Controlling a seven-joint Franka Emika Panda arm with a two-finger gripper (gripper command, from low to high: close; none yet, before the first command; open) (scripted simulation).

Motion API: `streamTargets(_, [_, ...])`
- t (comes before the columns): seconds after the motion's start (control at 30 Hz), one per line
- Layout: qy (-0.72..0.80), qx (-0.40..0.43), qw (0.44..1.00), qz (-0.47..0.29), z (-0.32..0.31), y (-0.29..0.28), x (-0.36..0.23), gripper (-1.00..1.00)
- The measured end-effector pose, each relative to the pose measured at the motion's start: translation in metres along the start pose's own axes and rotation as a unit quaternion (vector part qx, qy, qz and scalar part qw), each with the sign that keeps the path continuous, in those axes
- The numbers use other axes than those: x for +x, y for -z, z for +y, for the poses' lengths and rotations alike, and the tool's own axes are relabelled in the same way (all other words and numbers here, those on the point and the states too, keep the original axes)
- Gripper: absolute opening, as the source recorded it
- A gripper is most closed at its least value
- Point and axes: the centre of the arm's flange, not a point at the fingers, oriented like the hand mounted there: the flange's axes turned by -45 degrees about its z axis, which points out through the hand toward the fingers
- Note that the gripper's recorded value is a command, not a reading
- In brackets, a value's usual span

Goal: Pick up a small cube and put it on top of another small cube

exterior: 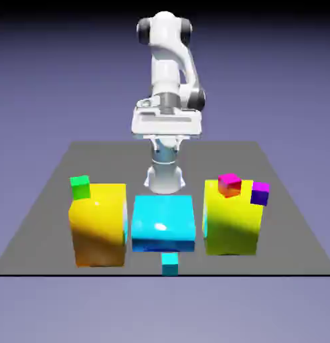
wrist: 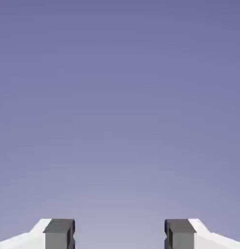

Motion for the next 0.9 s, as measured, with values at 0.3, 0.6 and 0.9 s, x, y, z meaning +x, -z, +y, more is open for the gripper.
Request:
streamTargets(0.3, [0.0, 0.006, 0.987, -0.163, -0.003, -0.096, 0.014, 0.0])
streamTargets(0.6, [0.0, 0.011, 0.947, -0.322, -0.007, -0.2, -0.002, 0.0])
streamTargets(0.9, [-0.001, 0.015, 0.881, -0.473, -0.013, -0.301, -0.051, 0.0])
